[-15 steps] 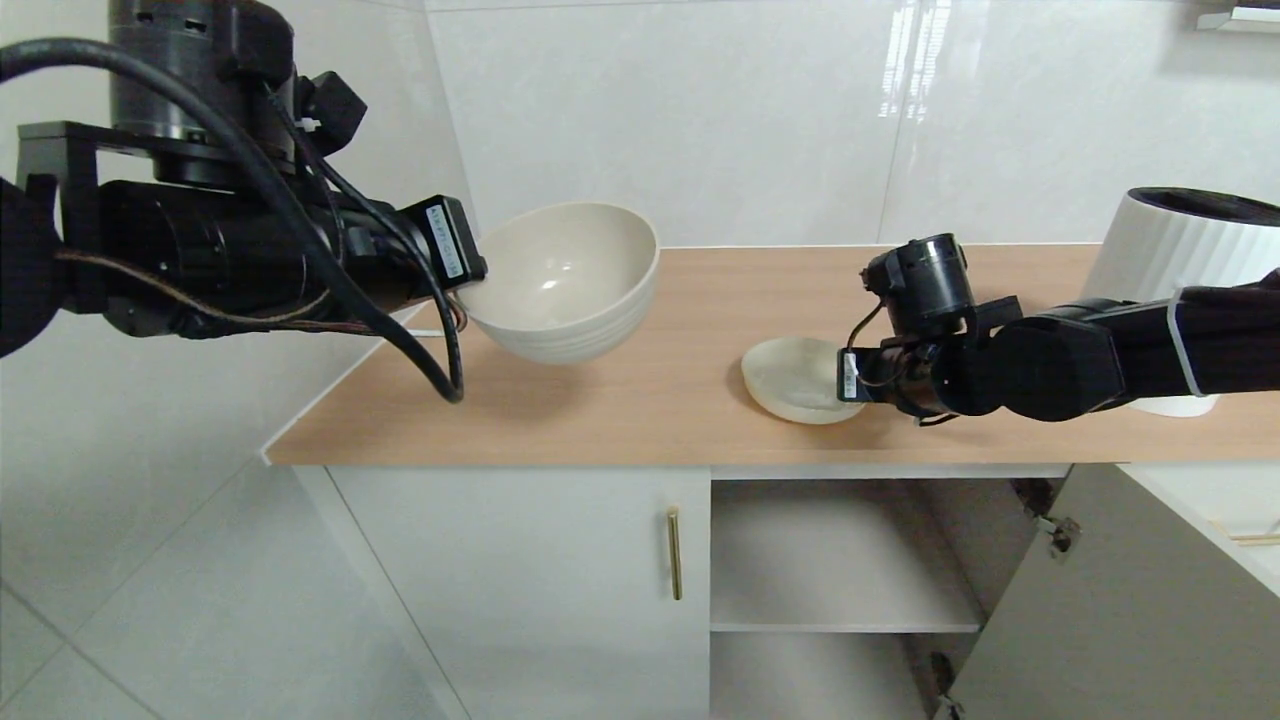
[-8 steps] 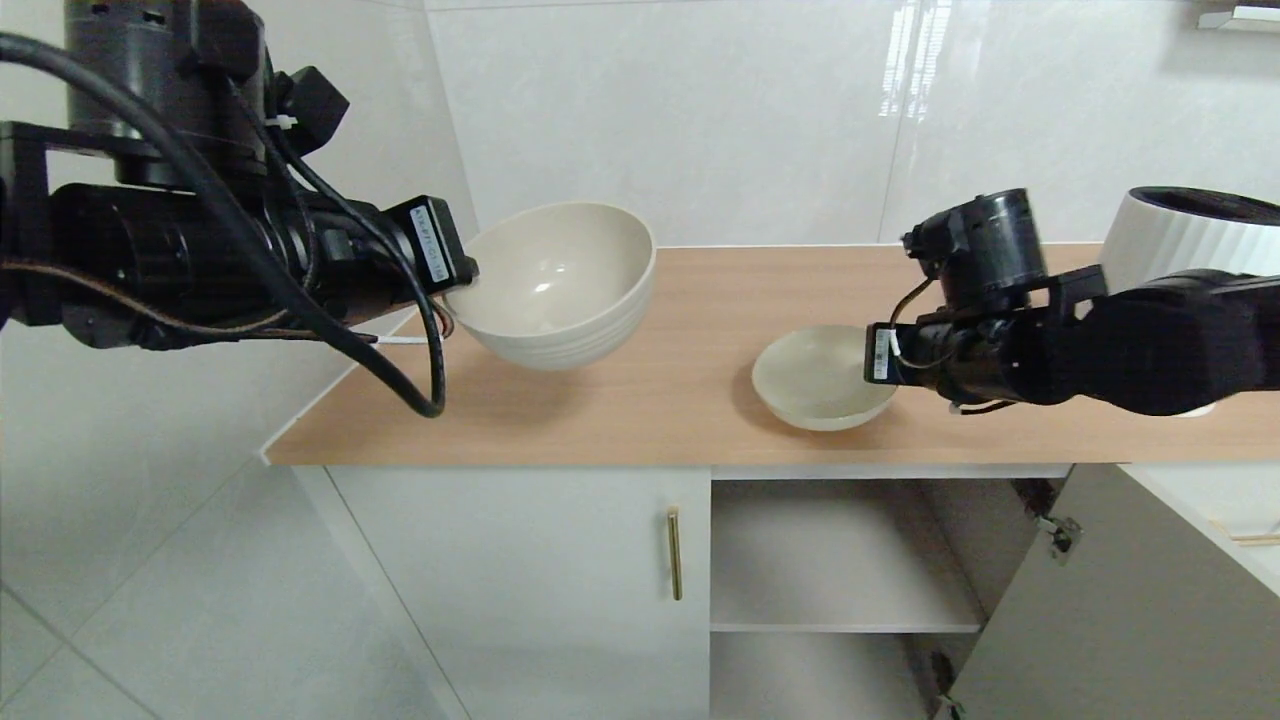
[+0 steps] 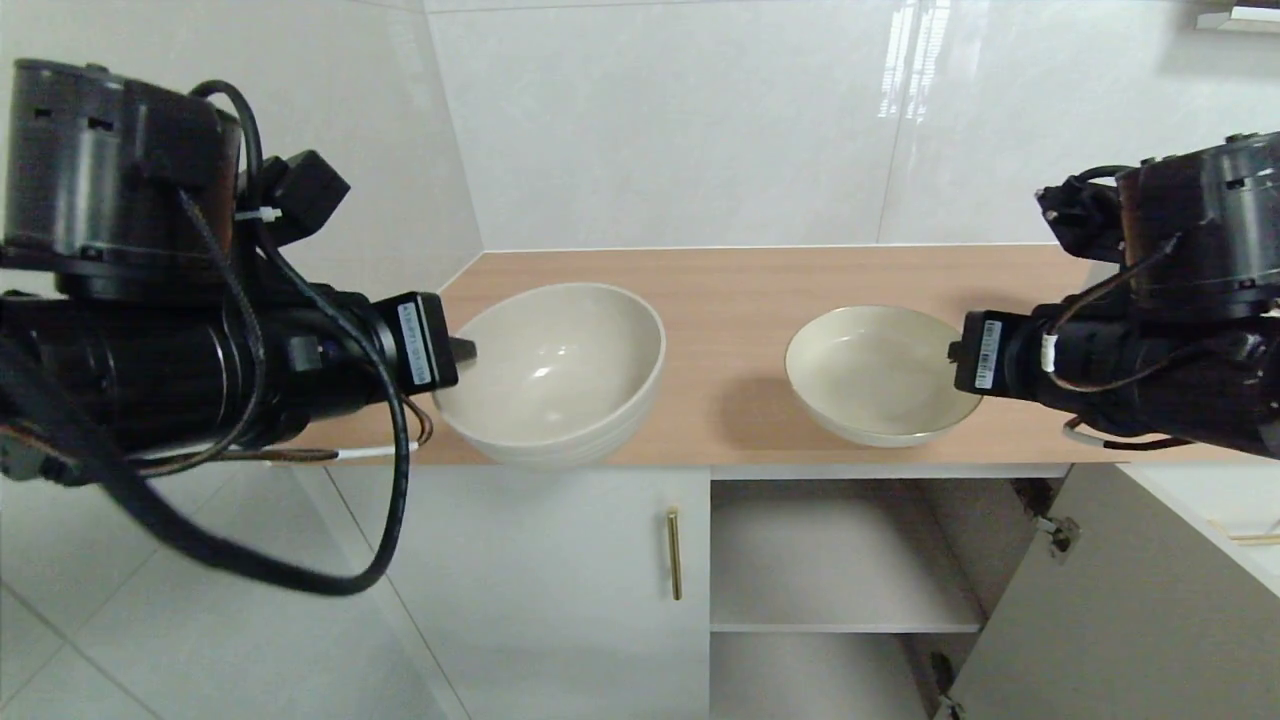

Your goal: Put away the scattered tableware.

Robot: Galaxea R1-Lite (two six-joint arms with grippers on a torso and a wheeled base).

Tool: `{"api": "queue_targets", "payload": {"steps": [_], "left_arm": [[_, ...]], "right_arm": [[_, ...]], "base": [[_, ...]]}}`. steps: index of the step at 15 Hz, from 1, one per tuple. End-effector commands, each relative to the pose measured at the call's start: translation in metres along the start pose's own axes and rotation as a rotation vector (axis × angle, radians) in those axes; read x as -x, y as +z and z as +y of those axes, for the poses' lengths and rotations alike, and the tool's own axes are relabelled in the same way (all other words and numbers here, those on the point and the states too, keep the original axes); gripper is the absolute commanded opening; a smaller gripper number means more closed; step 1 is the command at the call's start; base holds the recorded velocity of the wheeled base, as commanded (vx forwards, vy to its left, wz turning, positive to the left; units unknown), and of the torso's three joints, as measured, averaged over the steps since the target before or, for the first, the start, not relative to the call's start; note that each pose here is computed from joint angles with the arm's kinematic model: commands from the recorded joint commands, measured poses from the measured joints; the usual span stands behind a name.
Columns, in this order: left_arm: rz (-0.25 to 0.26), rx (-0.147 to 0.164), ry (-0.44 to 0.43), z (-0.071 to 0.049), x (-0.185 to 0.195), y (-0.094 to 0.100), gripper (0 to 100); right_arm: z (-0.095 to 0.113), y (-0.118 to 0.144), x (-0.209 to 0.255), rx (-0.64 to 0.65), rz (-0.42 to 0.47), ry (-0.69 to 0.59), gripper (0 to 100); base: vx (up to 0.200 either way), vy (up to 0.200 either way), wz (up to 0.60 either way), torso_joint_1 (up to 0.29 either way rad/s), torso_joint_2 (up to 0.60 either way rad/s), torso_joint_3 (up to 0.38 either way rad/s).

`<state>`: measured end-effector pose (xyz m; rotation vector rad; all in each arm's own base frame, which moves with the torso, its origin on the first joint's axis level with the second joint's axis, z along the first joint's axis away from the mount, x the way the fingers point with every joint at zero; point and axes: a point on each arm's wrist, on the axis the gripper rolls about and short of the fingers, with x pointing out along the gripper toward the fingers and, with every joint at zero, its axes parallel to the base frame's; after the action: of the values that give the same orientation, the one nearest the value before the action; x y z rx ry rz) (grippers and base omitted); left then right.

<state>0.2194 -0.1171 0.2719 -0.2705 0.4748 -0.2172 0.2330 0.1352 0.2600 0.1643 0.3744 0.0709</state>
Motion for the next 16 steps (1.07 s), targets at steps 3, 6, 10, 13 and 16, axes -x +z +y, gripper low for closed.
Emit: {"api": "queue_targets", "payload": {"steps": [3, 6, 10, 13, 16], "left_arm": [[0.078, -0.028, -0.003, 0.007, 0.014, -0.033, 0], [0.115, -0.031, 0.012, 0.011, 0.008, -0.044, 0], [0.121, -0.040, 0.004, 0.009, 0.004, -0.048, 0], [0.117, -0.038, 0.003, 0.009, 0.004, -0.047, 0], [0.108, -0.038, -0.004, 0.007, 0.001, -0.047, 0]], "right_arm": [[-0.018, -0.023, 0.041, 0.004, 0.009, 0.032, 0], [-0.019, -0.049, 0.034, 0.039, 0.094, 0.019, 0], [-0.016, -0.063, 0.017, 0.070, 0.161, -0.005, 0], [-0.012, -0.081, -0.004, 0.106, 0.241, -0.038, 0], [-0.011, -0.084, -0.007, 0.120, 0.258, -0.045, 0]], "base": [[0.000, 0.000, 0.00, 0.000, 0.00, 0.000], [-0.200, 0.000, 0.00, 0.004, 0.01, 0.004], [0.000, 0.000, 0.00, 0.000, 0.00, 0.000], [0.000, 0.000, 0.00, 0.000, 0.00, 0.000], [0.000, 0.000, 0.00, 0.000, 0.00, 0.000]]}}
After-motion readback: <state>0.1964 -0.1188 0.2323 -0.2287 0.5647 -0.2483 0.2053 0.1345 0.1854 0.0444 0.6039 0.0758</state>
